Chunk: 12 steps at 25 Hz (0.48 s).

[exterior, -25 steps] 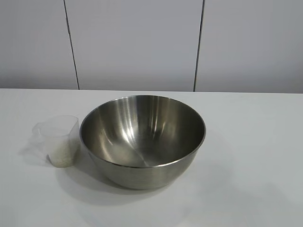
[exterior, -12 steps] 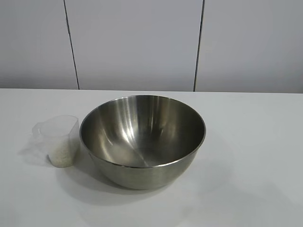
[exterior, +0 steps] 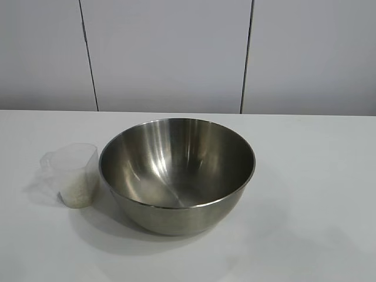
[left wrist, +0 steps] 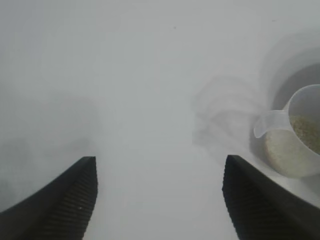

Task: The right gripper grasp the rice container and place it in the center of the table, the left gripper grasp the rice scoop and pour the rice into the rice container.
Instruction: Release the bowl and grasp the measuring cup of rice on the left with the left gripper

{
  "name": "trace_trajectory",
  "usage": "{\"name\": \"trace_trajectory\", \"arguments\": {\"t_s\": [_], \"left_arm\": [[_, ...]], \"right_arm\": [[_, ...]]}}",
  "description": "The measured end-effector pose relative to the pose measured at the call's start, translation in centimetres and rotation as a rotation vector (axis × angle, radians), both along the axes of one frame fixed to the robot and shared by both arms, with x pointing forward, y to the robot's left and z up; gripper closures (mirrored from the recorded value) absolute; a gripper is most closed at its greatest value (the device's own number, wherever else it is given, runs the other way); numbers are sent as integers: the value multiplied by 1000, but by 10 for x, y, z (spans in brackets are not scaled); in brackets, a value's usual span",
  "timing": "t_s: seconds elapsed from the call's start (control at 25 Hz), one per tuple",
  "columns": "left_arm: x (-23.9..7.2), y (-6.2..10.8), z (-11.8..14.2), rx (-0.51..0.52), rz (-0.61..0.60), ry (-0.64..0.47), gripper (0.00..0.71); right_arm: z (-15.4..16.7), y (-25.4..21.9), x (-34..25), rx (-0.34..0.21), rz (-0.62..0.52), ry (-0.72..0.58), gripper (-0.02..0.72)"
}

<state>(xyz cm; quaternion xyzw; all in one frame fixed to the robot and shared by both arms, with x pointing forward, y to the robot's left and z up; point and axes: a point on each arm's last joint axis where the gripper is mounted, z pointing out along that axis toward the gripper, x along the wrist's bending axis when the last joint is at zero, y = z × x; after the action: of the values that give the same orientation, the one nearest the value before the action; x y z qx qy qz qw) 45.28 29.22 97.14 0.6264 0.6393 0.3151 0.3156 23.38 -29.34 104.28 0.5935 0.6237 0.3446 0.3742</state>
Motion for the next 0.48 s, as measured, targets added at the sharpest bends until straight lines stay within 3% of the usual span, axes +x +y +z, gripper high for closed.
{"name": "trace_trajectory", "arguments": {"t_s": [0.48], "left_arm": [[0, 0, 0, -44, 37, -5, 200]], "right_arm": [[0, 0, 0, 0, 0, 0, 208]]}}
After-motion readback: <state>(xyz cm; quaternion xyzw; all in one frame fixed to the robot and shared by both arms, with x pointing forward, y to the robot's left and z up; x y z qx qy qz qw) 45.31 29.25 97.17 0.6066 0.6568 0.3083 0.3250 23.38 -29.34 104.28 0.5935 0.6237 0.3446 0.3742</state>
